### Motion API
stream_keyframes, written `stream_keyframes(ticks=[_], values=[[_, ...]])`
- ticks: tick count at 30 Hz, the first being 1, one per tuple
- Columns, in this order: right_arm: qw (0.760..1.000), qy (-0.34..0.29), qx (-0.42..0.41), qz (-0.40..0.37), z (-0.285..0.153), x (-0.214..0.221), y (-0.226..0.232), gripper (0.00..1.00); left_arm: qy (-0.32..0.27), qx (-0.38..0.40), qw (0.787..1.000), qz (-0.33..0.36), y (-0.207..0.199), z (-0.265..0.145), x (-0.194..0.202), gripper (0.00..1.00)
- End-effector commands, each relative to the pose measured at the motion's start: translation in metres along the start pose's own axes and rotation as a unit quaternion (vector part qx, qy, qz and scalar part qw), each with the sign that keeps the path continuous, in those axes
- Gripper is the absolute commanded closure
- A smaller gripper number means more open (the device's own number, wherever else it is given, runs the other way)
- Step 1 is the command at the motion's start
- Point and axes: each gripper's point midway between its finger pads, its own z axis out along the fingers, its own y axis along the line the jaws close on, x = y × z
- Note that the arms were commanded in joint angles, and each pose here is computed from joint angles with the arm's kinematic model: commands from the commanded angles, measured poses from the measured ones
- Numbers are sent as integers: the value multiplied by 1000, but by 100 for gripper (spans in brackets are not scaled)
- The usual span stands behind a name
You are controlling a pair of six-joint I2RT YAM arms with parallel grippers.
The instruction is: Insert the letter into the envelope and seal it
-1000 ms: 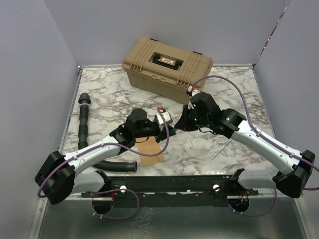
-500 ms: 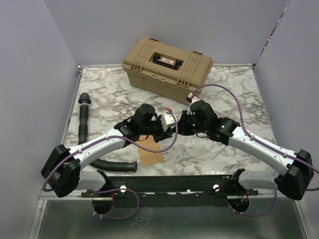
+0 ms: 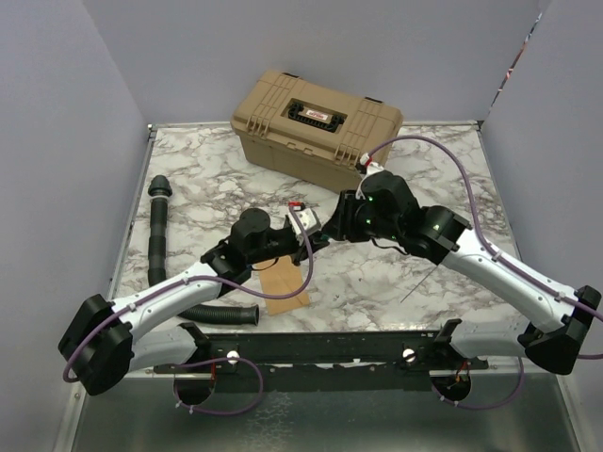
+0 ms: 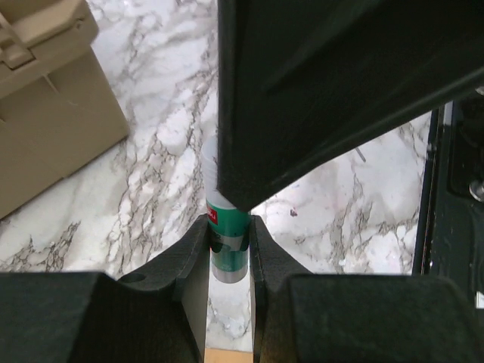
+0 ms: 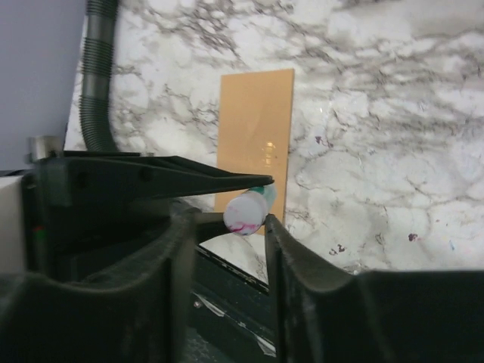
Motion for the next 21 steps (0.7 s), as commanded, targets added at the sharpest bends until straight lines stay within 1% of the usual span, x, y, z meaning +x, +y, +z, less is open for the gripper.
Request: stream_keyframes(ticks=[1, 3, 5, 9, 12, 13, 14, 17, 19, 21], values=[[999, -46, -11, -19, -29, -37, 21, 50, -61, -49, 996, -32, 11, -7, -18, 100], [997, -68, -18, -19, -39, -51, 27, 40, -61, -49, 996, -51, 10, -8, -17, 100], [996, -85, -21, -15, -48, -59, 30, 36, -63, -48, 994, -74, 8, -7, -17, 100], [994, -106, 10, 7, -53, -59, 12, 34, -63, -47, 985, -153, 5, -2, -14, 100], [992, -118, 46, 28, -54, -51, -10, 34, -62, -77, 967, -237, 12, 4, -6, 100], [990, -122, 56, 35, -55, -48, -17, 34, -63, -100, 953, -280, 18, 6, -2, 100], [989, -125, 66, 42, -55, -45, -24, 34, -67, -142, 935, -319, 31, 6, 4, 100], [986, -134, 83, 63, -59, -37, -38, 34, -73, -219, 882, -410, 53, 9, 24, 100], [984, -134, 88, 73, -60, -31, -44, 34, -80, -249, 852, -454, 63, 13, 33, 100], [984, -131, 90, 79, -60, -25, -48, 34, -78, -278, 828, -482, 73, 19, 43, 100]])
